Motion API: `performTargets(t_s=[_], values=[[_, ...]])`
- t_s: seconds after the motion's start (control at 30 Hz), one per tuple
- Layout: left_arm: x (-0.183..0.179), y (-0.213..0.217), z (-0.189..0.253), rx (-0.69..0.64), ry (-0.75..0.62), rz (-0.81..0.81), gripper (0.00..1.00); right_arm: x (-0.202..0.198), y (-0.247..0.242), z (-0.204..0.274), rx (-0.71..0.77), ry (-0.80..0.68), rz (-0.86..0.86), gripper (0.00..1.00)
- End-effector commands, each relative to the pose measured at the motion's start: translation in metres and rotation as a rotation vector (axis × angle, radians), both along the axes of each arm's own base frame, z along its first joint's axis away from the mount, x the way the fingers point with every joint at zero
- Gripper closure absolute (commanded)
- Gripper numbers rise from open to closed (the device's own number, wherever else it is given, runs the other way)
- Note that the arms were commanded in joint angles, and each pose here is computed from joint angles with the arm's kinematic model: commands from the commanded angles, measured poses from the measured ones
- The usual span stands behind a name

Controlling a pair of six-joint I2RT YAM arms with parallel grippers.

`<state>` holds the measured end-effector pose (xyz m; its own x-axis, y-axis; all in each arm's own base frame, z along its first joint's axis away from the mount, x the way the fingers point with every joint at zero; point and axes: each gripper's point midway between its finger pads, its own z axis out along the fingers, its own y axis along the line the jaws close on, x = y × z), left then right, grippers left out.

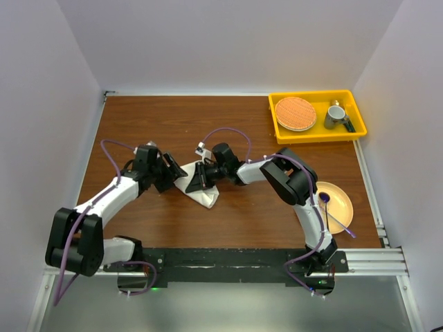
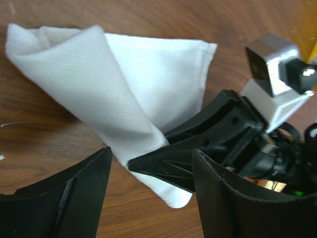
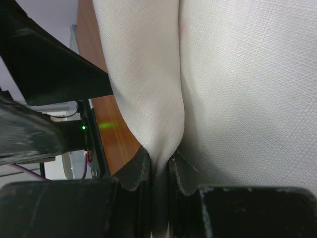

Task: Fold the napkin, place the utensils inside, and roll it up
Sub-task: Roll the napkin with the utensil

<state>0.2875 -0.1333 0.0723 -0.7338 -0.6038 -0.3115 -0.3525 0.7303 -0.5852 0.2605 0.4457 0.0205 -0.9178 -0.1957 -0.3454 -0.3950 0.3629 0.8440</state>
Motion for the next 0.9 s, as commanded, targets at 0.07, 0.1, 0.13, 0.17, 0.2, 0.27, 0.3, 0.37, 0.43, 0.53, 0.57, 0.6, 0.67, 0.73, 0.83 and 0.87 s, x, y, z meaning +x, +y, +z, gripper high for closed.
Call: performTargets(t_s=[0.07, 0.1, 0.13, 0.17, 0.2, 0.27, 0.3, 0.37, 0.43, 0.53, 0.57, 0.6, 0.67, 0.73, 0.83, 0.87], values=[[-0.003, 0.022, -0.005, 0.103, 0.124, 0.117, 0.23, -0.017, -0.023, -0.053, -0.188, 0.118, -0.005, 1.0], [-0.004, 0.027, -0.007, 0.126, 0.139, 0.137, 0.23, -0.018, -0.023, -0.055, -0.193, 0.122, -0.003, 1.0], [-0.003, 0.029, -0.008, 0.133, 0.15, 0.15, 0.22, -0.016, -0.022, -0.054, -0.19, 0.115, -0.005, 1.0], [0.001, 0.028, -0.007, 0.13, 0.139, 0.155, 0.22, -0.016, -0.022, -0.053, -0.19, 0.115, -0.003, 1.0], [0.003, 0.026, -0.007, 0.122, 0.143, 0.152, 0.22, -0.016, -0.022, -0.051, -0.187, 0.11, -0.004, 1.0], [0.01, 0.022, -0.012, 0.118, 0.162, 0.147, 0.22, -0.014, -0.021, -0.05, -0.186, 0.101, -0.003, 1.0], [0.011, 0.02, -0.014, 0.113, 0.173, 0.144, 0.22, -0.014, -0.021, -0.05, -0.187, 0.102, -0.005, 1.0], [0.014, 0.018, -0.023, 0.113, 0.204, 0.144, 0.22, -0.013, -0.02, -0.048, -0.184, 0.1, -0.001, 1.0], [0.017, 0.021, -0.031, 0.134, 0.217, 0.152, 0.22, -0.013, -0.021, -0.048, -0.187, 0.1, 0.003, 1.0], [0.025, 0.028, -0.04, 0.174, 0.21, 0.187, 0.25, -0.014, -0.019, -0.044, -0.179, 0.095, 0.014, 1.0], [0.029, 0.028, -0.041, 0.176, 0.203, 0.186, 0.3, -0.013, -0.019, -0.041, -0.178, 0.087, 0.017, 1.0], [0.03, 0.031, -0.047, 0.197, 0.207, 0.185, 0.33, -0.014, -0.02, -0.04, -0.181, 0.083, 0.021, 1.0], [0.034, 0.029, -0.05, 0.192, 0.204, 0.174, 0.53, -0.011, -0.021, -0.037, -0.19, 0.053, 0.032, 1.0], [0.035, 0.027, -0.054, 0.192, 0.218, 0.143, 0.69, -0.01, -0.024, -0.037, -0.221, 0.03, 0.055, 0.98], [0.031, 0.028, -0.06, 0.205, 0.245, 0.123, 0.9, -0.01, -0.027, -0.032, -0.26, 0.016, 0.08, 0.91], [0.025, 0.026, -0.062, 0.192, 0.272, 0.107, 1.0, -0.006, -0.028, -0.03, -0.272, -0.019, 0.09, 0.9]])
